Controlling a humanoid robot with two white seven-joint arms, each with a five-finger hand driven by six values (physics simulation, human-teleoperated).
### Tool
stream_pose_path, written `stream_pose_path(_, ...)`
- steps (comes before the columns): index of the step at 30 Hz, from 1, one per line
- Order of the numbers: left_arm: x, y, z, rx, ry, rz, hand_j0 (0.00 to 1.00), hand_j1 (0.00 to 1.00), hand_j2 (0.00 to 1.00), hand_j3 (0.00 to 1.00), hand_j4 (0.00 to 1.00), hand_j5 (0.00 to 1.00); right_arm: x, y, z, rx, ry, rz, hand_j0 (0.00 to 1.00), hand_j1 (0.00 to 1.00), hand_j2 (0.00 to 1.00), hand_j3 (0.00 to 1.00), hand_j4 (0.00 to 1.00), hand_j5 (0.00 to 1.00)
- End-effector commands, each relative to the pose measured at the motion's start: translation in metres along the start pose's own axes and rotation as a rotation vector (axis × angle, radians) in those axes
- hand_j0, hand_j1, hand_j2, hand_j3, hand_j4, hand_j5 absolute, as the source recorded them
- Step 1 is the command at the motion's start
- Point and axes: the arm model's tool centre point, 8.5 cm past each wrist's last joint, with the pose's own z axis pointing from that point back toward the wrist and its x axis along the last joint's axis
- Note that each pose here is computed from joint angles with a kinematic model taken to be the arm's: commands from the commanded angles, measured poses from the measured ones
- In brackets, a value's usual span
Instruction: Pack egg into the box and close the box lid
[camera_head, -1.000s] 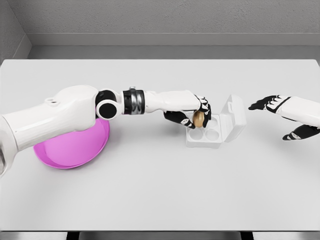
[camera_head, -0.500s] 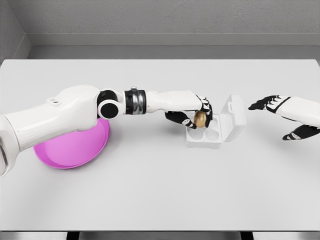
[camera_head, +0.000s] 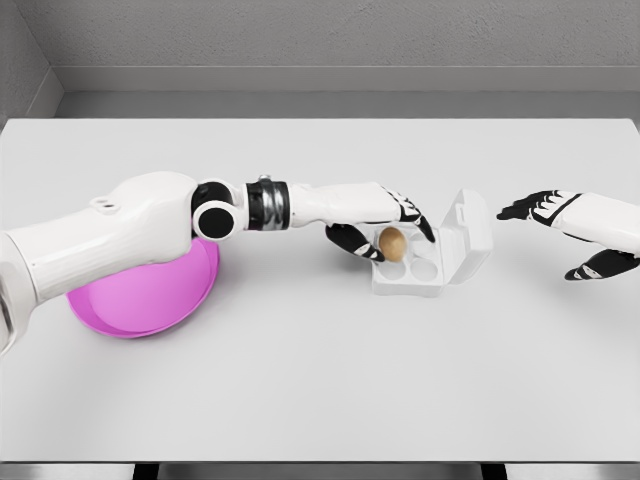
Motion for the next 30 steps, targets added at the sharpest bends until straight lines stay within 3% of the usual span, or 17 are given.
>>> stream_pose_path(1,0.0,0.001,0.0,0.006,-0.001,0.005,0.83,0.83,0.83,0.83,0.83,0.83,0.0,-0.001,0.0,-0.004,0.0,-0.005,1.0,1.0,1.0,1.0,1.0,1.0)
stream_pose_path(3,-0.001,0.002,0.001,0.01,0.002,0.004,0.86,0.86,0.86,0.86,0.86,0.86,0.0,-0.001,0.0,-0.004,0.0,-0.005,1.0,1.0,1.0,1.0,1.0,1.0)
stream_pose_path(5,-0.003,0.005,0.005,0.017,0.009,0.004,1.0,1.0,1.0,1.0,1.0,1.0,0.0,-0.001,0.0,-0.004,0.0,-0.005,1.0,1.0,1.0,1.0,1.0,1.0)
stream_pose_path(9,-0.008,0.008,0.017,0.025,0.031,0.001,1.0,1.0,1.0,1.0,1.0,1.0,0.0,-0.001,0.0,-0.004,0.0,-0.005,1.0,1.0,1.0,1.0,1.0,1.0)
stream_pose_path(11,-0.02,0.015,0.04,0.048,0.079,-0.001,1.0,1.0,1.0,1.0,1.0,1.0,0.0,0.0,0.0,-0.003,-0.001,-0.005,1.0,1.0,1.0,1.0,1.0,1.0)
stream_pose_path(12,-0.028,0.026,0.059,0.099,0.111,-0.005,1.0,1.0,1.0,1.0,1.0,1.0,0.0,-0.001,0.0,-0.004,0.0,-0.005,1.0,1.0,1.0,1.0,1.0,1.0)
stream_pose_path(18,-0.045,0.036,0.114,0.147,0.202,-0.009,1.0,1.0,1.0,1.0,1.0,1.0,0.0,0.0,0.0,-0.003,-0.001,-0.005,1.0,1.0,1.0,1.0,1.0,1.0)
stream_pose_path(20,-0.05,0.034,0.131,0.15,0.236,-0.007,1.0,1.0,1.0,1.0,1.0,1.0,0.0,-0.001,0.0,-0.004,0.0,-0.005,1.0,1.0,1.0,1.0,1.0,1.0)
stream_pose_path(25,-0.062,0.028,0.177,0.23,0.315,0.007,1.0,1.0,1.0,1.0,1.0,1.0,0.0,0.0,0.0,-0.003,-0.001,-0.005,1.0,1.0,1.0,1.0,1.0,1.0)
stream_pose_path(27,-0.065,0.024,0.187,0.227,0.336,0.011,1.0,1.0,1.0,1.0,1.0,1.0,0.0,0.0,0.0,-0.003,-0.001,-0.005,1.0,1.0,1.0,1.0,1.0,1.0)
stream_pose_path(30,-0.066,0.029,0.206,0.255,0.367,-0.029,1.0,1.0,1.0,1.0,1.0,1.0,0.0,-0.001,0.0,-0.004,0.0,-0.005,1.0,1.0,1.0,1.0,1.0,1.0)
